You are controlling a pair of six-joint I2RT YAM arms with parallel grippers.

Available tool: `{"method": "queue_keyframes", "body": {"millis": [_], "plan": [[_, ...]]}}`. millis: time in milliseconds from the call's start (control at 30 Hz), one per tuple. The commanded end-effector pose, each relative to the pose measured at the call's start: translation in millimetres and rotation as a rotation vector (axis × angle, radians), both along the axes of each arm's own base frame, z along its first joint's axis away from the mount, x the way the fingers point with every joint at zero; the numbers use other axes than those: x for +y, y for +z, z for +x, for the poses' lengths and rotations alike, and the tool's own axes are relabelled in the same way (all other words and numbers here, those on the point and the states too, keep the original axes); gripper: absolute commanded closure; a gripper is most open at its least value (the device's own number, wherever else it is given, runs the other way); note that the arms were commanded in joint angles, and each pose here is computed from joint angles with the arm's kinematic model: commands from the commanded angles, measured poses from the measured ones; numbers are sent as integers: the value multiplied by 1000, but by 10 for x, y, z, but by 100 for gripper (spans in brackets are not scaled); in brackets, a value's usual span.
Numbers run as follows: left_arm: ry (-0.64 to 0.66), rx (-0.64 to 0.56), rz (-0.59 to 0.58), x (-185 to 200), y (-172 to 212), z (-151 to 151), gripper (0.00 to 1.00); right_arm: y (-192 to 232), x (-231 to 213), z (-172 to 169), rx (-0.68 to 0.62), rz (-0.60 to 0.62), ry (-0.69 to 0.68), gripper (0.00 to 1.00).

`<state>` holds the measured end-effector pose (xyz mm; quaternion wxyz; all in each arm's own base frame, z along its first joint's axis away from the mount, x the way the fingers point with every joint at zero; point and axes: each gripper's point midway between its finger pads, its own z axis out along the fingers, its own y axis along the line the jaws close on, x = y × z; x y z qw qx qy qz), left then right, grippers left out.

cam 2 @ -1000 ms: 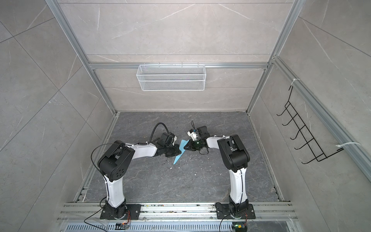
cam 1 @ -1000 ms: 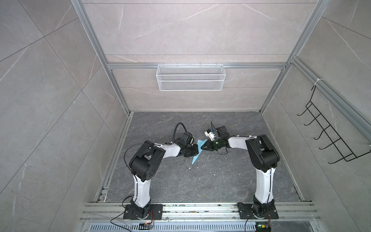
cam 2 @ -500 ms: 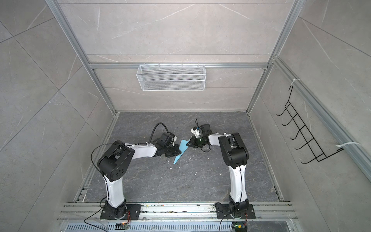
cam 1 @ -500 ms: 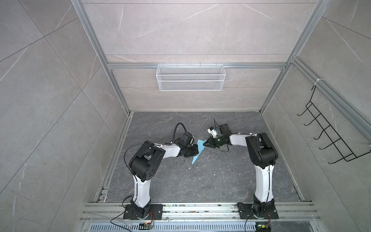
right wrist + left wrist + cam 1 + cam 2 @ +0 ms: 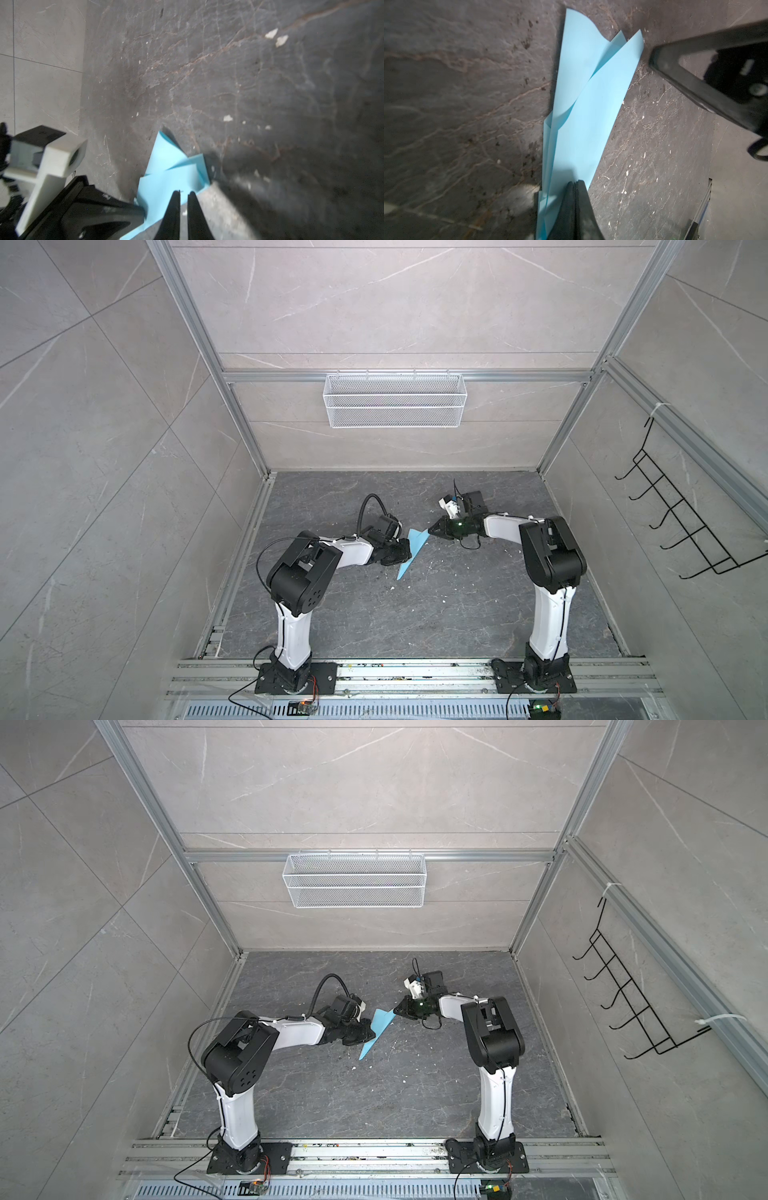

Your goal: Fold a paper plane with a square sheet of paper (pick it up from the middle)

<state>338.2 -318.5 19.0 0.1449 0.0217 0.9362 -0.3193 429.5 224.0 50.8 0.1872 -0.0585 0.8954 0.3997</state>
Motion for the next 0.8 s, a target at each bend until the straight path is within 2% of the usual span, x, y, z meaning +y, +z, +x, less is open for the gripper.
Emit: {"method": "queue_keyframes", "body": {"millis": [0,167,433,767], "plan": [[42,123,188,391,-445,-256,100,201,57,-148,-37,33,20,85],[44,120,189,388,-437,-245,100,59,241,-391,22,35,80,84],[51,122,203,420,-447,-251,100,-127,500,-432,82,55,142,91],[57,126,215,463,-467,-285,100,-426,322,-322,131,-36,105,95]]}}
